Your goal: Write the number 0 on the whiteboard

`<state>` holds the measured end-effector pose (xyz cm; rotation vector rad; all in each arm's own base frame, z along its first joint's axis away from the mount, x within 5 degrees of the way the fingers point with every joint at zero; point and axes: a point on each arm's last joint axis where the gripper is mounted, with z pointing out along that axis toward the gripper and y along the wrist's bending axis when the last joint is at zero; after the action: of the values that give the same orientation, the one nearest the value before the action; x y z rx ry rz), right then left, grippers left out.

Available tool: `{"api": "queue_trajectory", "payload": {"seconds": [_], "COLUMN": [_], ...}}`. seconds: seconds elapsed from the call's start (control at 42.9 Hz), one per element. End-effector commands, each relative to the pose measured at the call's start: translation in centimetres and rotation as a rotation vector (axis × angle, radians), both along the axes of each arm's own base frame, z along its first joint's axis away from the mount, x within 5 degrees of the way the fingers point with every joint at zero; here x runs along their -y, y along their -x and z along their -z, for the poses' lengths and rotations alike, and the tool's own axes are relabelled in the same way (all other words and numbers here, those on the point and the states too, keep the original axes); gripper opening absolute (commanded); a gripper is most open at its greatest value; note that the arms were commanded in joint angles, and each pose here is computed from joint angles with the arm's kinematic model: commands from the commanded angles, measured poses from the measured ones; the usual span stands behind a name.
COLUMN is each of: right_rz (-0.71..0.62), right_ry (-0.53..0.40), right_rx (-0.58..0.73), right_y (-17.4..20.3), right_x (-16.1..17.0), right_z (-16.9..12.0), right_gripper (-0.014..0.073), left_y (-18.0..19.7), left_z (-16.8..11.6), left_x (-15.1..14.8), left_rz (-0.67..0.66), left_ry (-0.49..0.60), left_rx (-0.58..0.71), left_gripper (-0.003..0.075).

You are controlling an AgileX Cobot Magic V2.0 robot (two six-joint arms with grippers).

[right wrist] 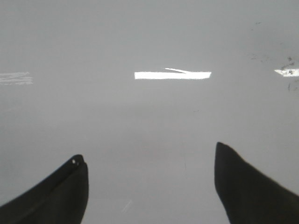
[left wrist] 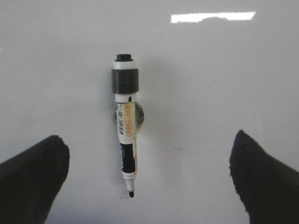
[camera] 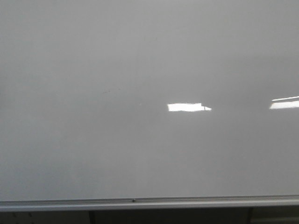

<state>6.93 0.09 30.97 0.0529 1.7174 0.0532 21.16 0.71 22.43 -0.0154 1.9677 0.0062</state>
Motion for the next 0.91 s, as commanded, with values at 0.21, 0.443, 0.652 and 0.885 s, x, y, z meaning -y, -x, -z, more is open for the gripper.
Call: {"api": "queue_trajectory", "payload": {"seconds": [0.21, 0.443, 0.652, 0.885], "right_rz": [0.004, 0.004, 0.004, 0.004], "right_ry": [0.017, 0.017, 0.017, 0.017], "right_rx": [0.092, 0.091, 0.091, 0.091], "right_y": [-0.2, -0.2, -0.2, -0.2], "right_x": [0.1, 0.1, 0.1, 0.1], "right_z": [-1.6, -1.6, -1.6, -1.6], "right_gripper": [0.058, 0.058, 0.058, 0.058], "left_y": [-5.5, -8.7, -9.6, -9.6], "left_z": [2.4, 3.7, 4.7, 5.3], "left_x": [-0.2, -0.8, -1.2, -1.2], "left_rz": [0.008, -0.038, -0.056, -0.057], "left_ry": [0.018, 0.053, 0.061, 0.062], "left_rx": [-0.004, -0.035, -0.063, -0.087], "left_gripper": [0.0627, 0.0627, 0.0627, 0.0605]}}
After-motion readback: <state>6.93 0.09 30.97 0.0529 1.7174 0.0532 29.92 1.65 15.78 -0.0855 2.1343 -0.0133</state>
